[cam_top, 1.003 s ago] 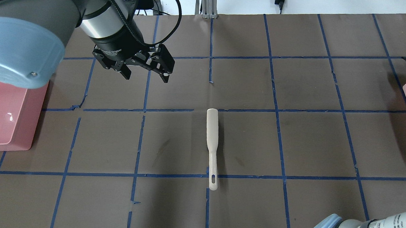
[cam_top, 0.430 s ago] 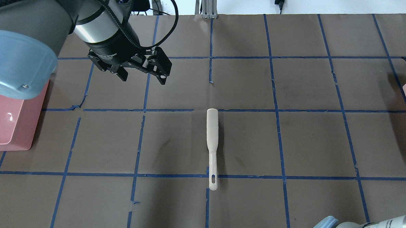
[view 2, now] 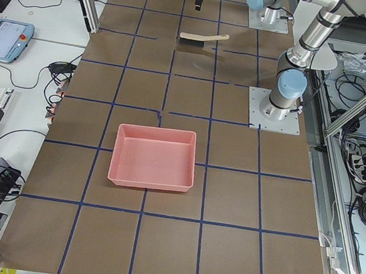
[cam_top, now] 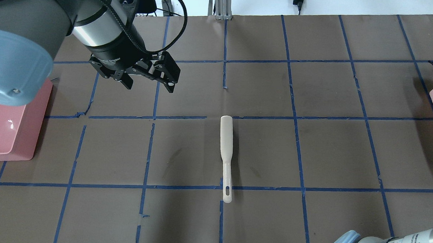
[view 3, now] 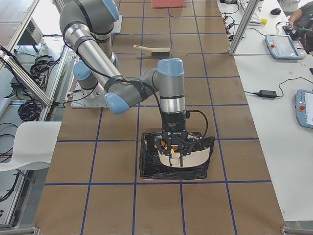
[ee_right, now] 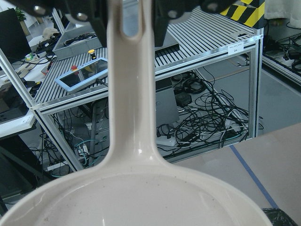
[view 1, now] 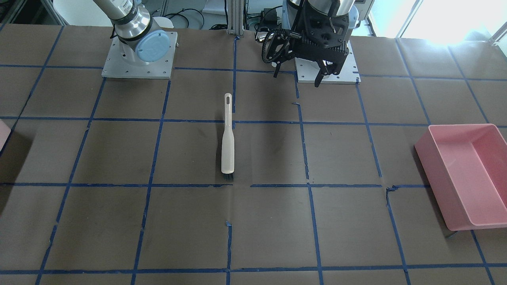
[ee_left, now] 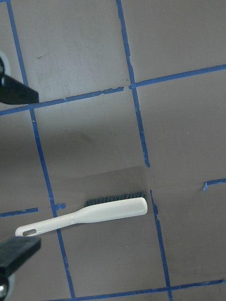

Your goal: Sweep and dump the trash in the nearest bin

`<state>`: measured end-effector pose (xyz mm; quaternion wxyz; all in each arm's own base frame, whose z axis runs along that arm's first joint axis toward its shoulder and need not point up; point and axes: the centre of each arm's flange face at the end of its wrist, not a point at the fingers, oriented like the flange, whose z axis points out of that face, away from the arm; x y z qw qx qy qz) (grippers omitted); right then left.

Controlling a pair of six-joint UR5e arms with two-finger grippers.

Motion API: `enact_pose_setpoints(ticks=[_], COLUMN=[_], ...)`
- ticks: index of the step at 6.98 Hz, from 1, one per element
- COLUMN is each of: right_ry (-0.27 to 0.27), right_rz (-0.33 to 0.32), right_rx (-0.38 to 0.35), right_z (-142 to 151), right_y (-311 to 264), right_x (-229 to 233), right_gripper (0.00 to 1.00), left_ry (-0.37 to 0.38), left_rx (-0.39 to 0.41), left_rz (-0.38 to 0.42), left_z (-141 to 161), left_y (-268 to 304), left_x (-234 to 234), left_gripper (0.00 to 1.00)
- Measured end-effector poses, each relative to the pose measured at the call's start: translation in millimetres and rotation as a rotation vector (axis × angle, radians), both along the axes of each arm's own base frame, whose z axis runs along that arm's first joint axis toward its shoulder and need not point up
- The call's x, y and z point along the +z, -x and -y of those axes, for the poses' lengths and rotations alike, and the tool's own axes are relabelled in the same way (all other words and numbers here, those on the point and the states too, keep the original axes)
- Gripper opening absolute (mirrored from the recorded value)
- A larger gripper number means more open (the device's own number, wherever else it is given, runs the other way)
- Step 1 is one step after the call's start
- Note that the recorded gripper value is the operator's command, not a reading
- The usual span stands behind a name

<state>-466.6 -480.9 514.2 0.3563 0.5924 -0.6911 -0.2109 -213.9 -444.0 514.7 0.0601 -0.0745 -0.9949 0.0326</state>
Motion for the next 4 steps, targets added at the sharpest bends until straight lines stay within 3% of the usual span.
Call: enact_pose_setpoints(ticks=[2, 4], right_ry=[-0.032, -0.050], right_rz=[-0.009, -0.004], right_rx=[0.110, 0.144], right_z=[8.1, 9.9], right_y=[-0.2, -4.2], right_x=[-4.5, -6.8], right_gripper=[0.01, 0.02], left_ry=[0.031, 0.038], left_rx=[0.021, 0.026], left_rz=[-0.005, 0.003], left_z=[6.4, 6.0], left_y=[-8.8, -9.9], left_x=[2.4, 3.4], left_gripper=[1.00, 1.00])
